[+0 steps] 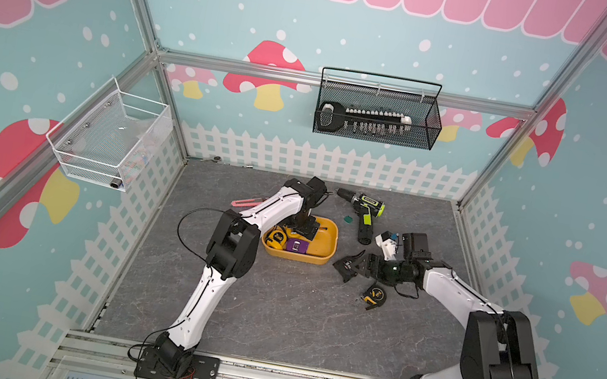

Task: Take the tape measure out of the storage box
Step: Place the tape measure at the center of the board, then pick up the tape measure from the storage box.

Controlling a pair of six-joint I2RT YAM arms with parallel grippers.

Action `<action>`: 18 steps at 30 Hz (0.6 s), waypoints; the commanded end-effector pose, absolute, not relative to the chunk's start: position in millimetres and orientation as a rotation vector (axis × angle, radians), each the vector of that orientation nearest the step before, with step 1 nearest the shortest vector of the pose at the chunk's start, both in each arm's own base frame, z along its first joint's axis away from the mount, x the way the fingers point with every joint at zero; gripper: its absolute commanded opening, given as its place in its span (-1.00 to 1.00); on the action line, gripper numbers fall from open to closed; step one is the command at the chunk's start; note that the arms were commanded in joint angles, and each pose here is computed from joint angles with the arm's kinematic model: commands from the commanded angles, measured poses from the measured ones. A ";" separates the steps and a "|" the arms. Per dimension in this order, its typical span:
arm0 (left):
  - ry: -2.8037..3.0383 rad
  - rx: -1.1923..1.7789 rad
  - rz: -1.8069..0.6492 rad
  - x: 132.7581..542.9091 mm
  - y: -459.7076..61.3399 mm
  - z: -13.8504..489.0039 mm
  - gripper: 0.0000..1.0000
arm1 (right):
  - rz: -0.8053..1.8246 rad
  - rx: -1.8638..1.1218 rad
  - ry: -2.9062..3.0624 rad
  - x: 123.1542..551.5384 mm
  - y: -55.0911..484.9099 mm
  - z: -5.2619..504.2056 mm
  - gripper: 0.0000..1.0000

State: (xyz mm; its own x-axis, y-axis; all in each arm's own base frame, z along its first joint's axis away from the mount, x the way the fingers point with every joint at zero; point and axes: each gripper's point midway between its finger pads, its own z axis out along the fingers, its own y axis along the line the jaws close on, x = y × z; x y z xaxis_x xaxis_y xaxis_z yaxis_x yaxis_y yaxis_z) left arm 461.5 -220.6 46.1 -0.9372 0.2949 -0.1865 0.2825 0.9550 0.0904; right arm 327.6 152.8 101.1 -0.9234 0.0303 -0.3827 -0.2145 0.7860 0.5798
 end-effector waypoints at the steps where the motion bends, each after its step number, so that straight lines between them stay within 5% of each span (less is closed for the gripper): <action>1: 2.913 0.486 0.128 461.9 -220.4 41.3 0.98 | 0.754 -0.201 2.579 326.1 135.1 128.1 0.76; 11: 2.946 0.523 0.096 464.1 -228.3 16.3 0.93 | 0.735 -0.228 2.508 328.7 134.1 149.3 0.76; 18: 2.956 0.516 0.044 465.2 -234.9 11.8 0.37 | 0.755 -0.221 2.511 325.9 135.6 143.6 0.73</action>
